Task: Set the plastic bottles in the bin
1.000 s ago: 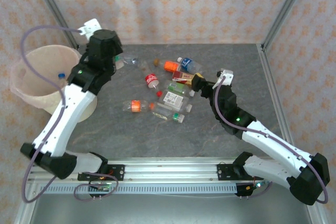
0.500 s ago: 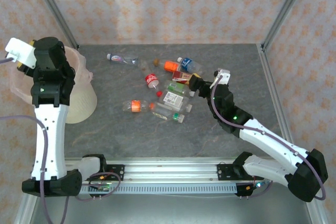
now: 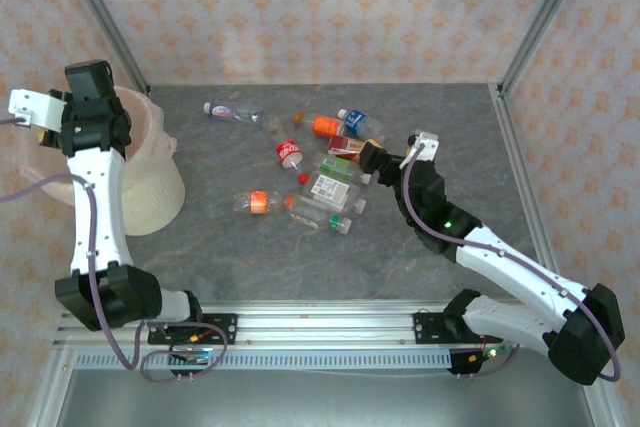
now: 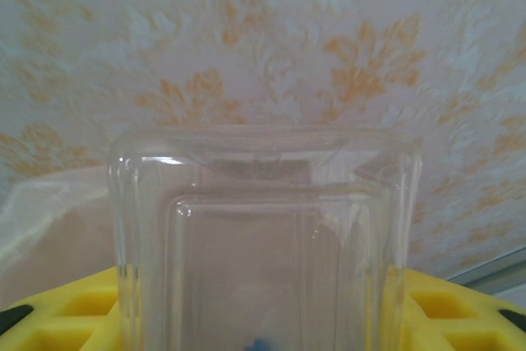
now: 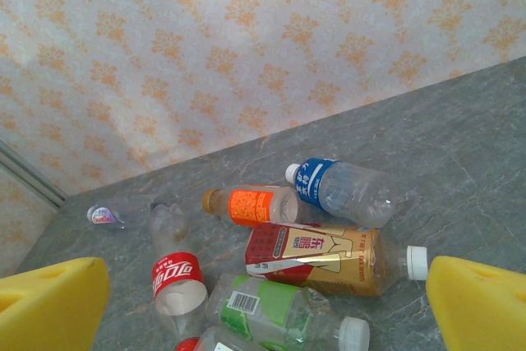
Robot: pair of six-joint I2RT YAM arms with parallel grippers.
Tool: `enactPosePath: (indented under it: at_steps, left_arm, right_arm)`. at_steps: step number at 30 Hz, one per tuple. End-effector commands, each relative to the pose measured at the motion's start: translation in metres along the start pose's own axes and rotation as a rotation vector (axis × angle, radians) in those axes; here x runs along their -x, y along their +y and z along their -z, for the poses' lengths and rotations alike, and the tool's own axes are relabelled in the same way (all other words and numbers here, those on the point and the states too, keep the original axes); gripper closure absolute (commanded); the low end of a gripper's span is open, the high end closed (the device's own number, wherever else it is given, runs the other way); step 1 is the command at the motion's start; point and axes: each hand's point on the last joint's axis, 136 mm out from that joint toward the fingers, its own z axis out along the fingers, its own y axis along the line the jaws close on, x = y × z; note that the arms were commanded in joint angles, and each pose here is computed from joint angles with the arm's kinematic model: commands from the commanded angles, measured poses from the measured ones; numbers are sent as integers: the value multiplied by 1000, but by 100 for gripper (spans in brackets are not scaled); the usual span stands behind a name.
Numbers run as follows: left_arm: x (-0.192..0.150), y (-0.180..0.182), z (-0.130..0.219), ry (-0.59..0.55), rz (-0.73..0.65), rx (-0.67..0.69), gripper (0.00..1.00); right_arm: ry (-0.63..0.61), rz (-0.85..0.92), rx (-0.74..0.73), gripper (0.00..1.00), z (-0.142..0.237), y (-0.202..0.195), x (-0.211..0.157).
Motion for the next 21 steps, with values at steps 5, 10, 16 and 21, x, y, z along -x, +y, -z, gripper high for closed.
enactPosePath:
  at_steps: [5,10,16,21]
  left_arm:
    - [-45,-18,-21,143,-76,-12,79]
    - [-67,-18,-31,192,-119,-4,62]
    - [-89,-17,-40,254,-143,-13,49]
    - [-98,-16,-40,300,-163,-16,34]
  right_arm:
    - [-19,-42,29,1,2,9,13]
    - [-16,-39,29,1,2,9,14]
    - [-13,-38,31,1,2,10,14]
    - [-8,-35,28,1,3,9,12]
